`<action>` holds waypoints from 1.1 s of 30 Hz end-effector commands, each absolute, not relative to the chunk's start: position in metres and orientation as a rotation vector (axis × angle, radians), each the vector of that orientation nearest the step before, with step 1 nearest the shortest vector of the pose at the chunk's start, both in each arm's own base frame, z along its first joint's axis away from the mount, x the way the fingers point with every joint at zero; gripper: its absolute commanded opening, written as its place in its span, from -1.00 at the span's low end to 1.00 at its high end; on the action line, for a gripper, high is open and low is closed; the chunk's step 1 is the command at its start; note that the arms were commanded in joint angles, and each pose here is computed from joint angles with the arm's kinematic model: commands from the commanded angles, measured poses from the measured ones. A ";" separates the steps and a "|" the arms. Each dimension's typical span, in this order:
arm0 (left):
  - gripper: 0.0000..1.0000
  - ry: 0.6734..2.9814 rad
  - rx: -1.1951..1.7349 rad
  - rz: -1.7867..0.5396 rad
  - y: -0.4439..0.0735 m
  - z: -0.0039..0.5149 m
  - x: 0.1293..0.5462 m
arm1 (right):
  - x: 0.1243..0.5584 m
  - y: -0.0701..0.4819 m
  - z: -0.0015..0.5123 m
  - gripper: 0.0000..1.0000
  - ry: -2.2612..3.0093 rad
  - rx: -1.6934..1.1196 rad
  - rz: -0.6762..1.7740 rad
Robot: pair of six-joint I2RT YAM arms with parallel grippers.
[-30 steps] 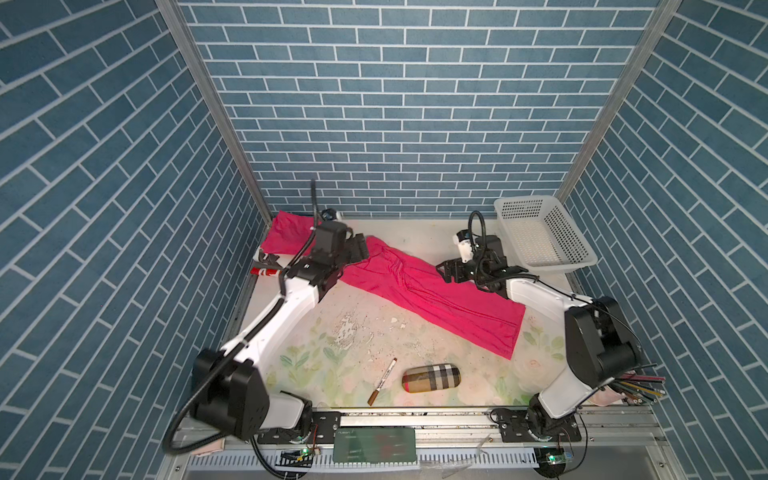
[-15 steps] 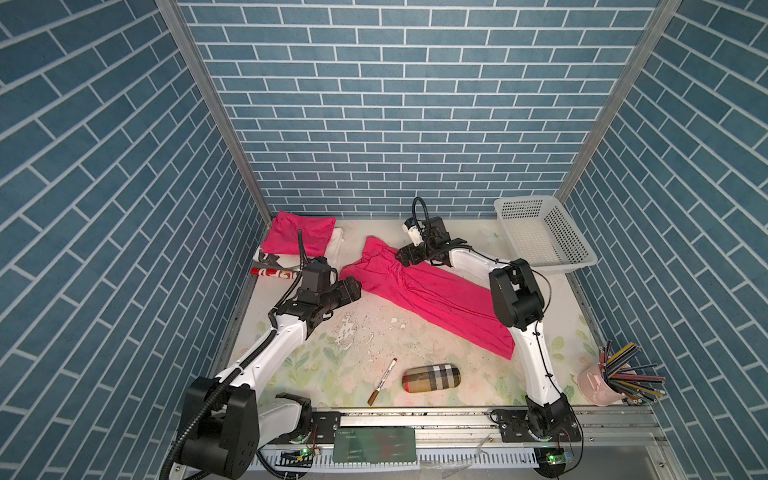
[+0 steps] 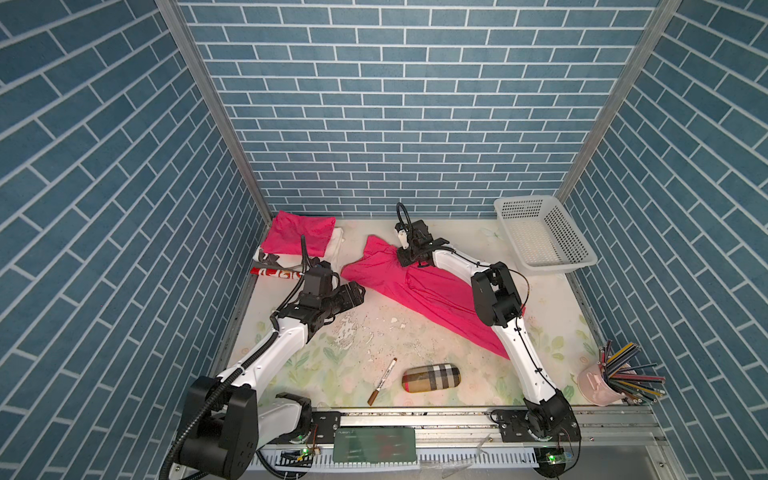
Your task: Fold and stack the t-shirts
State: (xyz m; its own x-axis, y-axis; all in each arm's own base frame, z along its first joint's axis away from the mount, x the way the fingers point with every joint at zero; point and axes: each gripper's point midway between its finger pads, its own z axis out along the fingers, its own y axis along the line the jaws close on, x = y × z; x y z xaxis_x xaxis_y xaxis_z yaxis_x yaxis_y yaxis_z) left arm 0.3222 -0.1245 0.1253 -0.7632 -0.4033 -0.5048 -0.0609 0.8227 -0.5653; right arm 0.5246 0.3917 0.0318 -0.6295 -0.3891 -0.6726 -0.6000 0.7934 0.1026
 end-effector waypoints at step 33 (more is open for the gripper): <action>0.73 2.493 0.071 -0.998 -0.358 0.106 0.329 | 0.484 0.102 0.158 0.85 2.382 0.119 0.333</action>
